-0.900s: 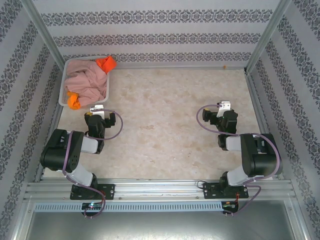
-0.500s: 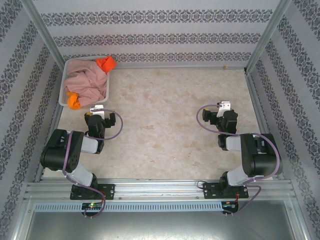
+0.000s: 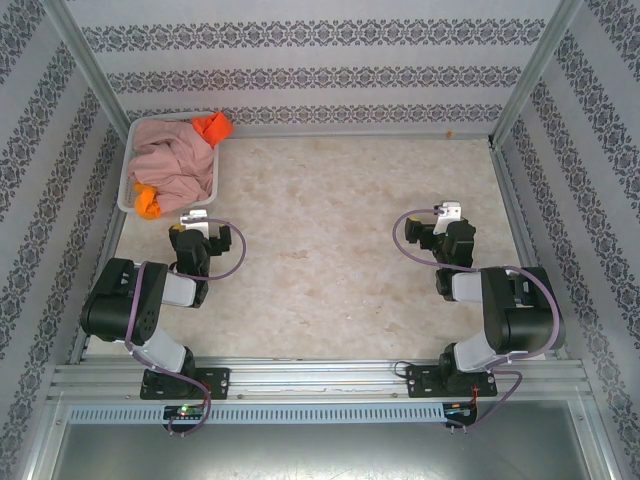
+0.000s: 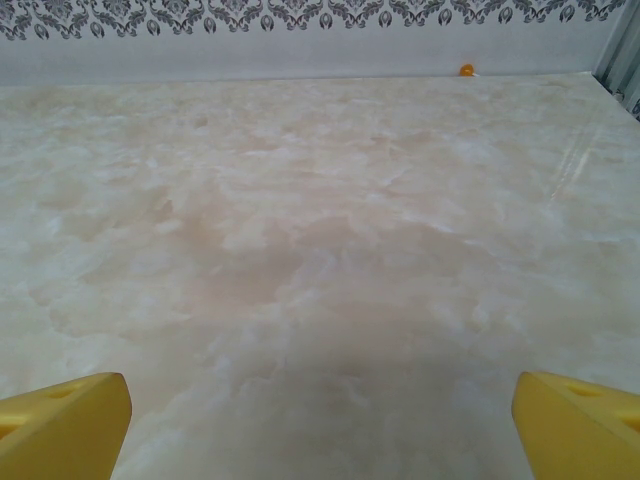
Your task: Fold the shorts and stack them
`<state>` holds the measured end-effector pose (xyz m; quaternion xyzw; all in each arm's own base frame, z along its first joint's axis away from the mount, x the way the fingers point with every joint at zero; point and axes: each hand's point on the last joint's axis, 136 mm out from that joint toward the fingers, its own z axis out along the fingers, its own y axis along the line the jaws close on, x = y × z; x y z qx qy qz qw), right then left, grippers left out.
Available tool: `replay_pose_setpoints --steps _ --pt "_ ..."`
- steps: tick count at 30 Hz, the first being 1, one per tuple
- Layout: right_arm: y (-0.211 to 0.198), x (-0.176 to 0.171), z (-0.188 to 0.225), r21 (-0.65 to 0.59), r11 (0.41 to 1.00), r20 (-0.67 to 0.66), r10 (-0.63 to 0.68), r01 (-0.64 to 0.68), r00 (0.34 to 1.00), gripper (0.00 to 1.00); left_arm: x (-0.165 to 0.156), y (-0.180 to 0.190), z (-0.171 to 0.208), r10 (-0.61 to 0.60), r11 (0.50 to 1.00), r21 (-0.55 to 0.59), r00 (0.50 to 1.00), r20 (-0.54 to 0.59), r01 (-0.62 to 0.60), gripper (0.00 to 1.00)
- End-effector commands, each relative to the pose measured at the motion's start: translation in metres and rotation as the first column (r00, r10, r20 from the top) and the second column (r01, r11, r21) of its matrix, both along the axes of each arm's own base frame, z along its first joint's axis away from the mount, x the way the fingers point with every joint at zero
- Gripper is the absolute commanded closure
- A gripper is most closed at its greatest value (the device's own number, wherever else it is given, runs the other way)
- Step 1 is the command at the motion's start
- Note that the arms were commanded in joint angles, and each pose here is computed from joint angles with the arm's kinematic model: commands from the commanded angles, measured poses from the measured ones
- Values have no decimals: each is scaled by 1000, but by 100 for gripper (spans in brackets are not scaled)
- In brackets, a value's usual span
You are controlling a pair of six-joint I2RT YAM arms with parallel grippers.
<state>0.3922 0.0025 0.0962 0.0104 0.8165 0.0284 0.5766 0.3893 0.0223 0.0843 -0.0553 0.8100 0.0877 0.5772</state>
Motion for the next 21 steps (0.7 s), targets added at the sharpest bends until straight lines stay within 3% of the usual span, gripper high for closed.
replay_pose_setpoints --steps 1,10,16,21 --pt "2 6 9 -17 1000 24 3 -2 1000 2 5 6 7 13 1000 -16 1000 13 -13 0" --pt "2 5 17 -16 1000 45 5 -4 999 2 5 7 9 14 1000 -18 1000 23 -14 0" --pt "1 -23 54 18 1000 53 -23 23 998 2 -22 5 48 6 1000 -17 991 134 -4 0" --pt "13 -48 75 133 991 41 2 -7 999 2 -45 16 78 122 982 -156 986 117 -103 0"
